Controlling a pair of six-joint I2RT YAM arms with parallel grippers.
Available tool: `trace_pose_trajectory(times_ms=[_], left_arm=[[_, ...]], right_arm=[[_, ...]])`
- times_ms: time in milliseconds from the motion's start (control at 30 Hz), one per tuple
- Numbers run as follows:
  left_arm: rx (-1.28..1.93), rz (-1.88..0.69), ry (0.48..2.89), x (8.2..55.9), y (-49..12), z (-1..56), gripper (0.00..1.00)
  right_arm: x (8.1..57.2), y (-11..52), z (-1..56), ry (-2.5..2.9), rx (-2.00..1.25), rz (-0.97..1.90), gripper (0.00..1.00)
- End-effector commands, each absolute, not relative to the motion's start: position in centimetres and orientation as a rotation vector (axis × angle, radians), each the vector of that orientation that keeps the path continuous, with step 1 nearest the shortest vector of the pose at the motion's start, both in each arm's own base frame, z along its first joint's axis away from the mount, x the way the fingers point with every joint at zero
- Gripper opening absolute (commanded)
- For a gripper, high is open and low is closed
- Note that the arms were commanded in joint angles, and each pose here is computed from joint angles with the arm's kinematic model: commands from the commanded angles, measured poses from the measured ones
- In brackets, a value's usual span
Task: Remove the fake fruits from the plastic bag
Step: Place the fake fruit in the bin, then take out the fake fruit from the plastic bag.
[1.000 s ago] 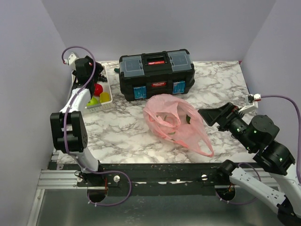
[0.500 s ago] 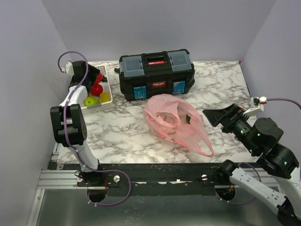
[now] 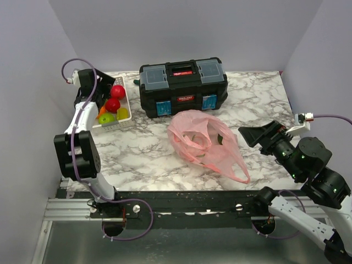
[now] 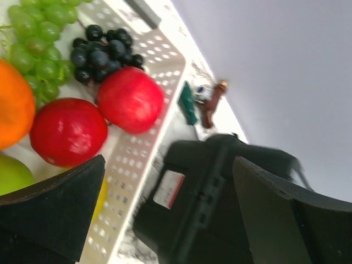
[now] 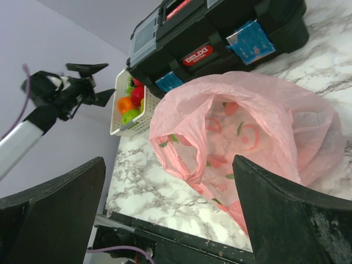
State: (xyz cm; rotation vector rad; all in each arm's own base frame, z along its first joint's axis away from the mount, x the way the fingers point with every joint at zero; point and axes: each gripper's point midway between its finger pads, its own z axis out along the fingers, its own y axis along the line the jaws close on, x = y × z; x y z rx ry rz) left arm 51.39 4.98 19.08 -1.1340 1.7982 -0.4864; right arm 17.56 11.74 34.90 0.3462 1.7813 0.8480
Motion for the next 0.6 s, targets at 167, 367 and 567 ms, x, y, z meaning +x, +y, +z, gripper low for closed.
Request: trace_pose_trajectory(times_ms=[167,367,567], left_arm=[[-0.534,-0.742,1.689,44.3,-4.7,35.3,0.98],[-0.078,-0.731,1.508,36.1,-11.0,44.6,0.98],[0.075,-0.825,1.169,27.6,-12.6,51.6,0.98]], right_arm=[[18.5,8.3,36.7,1.755,0.359,0.608,1.0],[18.9,6.5,38.6,1.718,0.351,0.494,1.0],[19.2,5.3,40.4,1.684,0.339,0.415,1.0]])
